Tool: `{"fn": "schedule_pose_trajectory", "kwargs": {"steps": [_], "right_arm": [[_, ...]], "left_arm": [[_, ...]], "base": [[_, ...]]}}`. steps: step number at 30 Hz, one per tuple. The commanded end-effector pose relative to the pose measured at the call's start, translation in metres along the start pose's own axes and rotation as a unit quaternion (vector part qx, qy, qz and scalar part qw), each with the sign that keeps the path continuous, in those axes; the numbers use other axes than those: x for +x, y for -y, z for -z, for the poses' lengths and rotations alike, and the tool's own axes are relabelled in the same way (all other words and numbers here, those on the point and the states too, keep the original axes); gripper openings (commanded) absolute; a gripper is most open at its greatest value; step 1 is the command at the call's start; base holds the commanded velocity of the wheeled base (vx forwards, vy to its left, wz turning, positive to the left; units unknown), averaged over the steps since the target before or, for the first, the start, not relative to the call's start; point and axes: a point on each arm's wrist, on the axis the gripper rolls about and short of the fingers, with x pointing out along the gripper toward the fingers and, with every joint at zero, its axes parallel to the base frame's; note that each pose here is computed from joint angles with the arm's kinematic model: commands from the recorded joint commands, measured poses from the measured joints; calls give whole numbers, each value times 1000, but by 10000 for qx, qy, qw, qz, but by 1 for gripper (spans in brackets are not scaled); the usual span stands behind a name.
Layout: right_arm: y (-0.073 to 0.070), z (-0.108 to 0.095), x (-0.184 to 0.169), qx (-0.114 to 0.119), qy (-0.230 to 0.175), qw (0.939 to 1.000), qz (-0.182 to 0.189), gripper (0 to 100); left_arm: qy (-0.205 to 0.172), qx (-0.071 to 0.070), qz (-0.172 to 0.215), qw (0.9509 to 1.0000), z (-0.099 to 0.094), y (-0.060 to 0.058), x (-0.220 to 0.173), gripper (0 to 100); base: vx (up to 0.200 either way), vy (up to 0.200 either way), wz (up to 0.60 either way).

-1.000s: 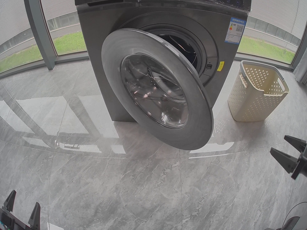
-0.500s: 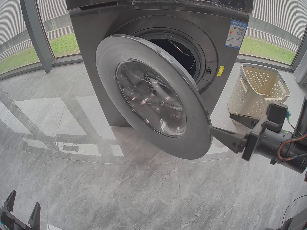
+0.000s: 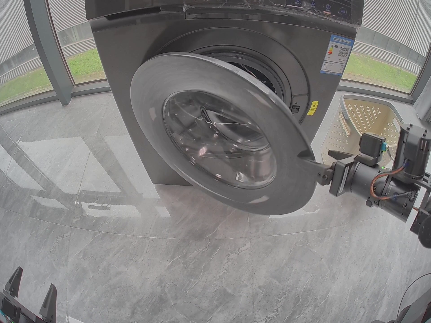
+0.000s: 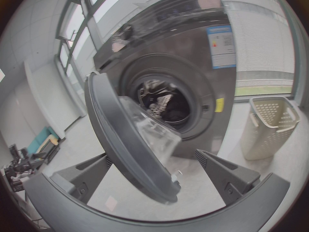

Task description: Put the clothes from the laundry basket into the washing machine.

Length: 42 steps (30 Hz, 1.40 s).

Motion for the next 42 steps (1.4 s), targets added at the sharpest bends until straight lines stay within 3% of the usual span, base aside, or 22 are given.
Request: {"fn": "schedule_pose_trajectory", "kwargs": {"steps": [1, 6, 10, 14, 20, 28, 32, 42], "right_arm": [[28, -4, -1, -70, 67, 9986, 516, 100], [22, 16, -15, -131, -304, 9986, 404, 100], [3, 34, -17, -211, -583, 9981, -15, 100], [-9, 31, -13, -197, -399, 9986, -287, 100], [-13, 19, 1, -184, 116, 9991, -366, 100], [-19, 19, 1, -177, 152, 9984, -509, 100], [-23, 16, 1, -188, 198, 9971, -707, 100], [-23, 12, 2, -185, 258, 9969, -722, 100]], "left_arm": [[-35, 10, -10, 10000, 5, 0, 0, 100], [-35, 10, -10, 10000, 5, 0, 0, 100], [-35, 2, -10, 10000, 5, 0, 0, 100], [-27, 10, -18, 10000, 5, 0, 0, 100], [-34, 10, -18, 10000, 5, 0, 0, 100], [-27, 10, -18, 10000, 5, 0, 0, 100], [-35, 10, -10, 10000, 5, 0, 0, 100], [-35, 10, -10, 10000, 5, 0, 0, 100]], "base": [[0, 0, 0], [0, 0, 0], [0, 0, 0], [0, -200, 0], [0, -67, 0], [0, 0, 0], [200, 0, 0], [200, 0, 0]]}}
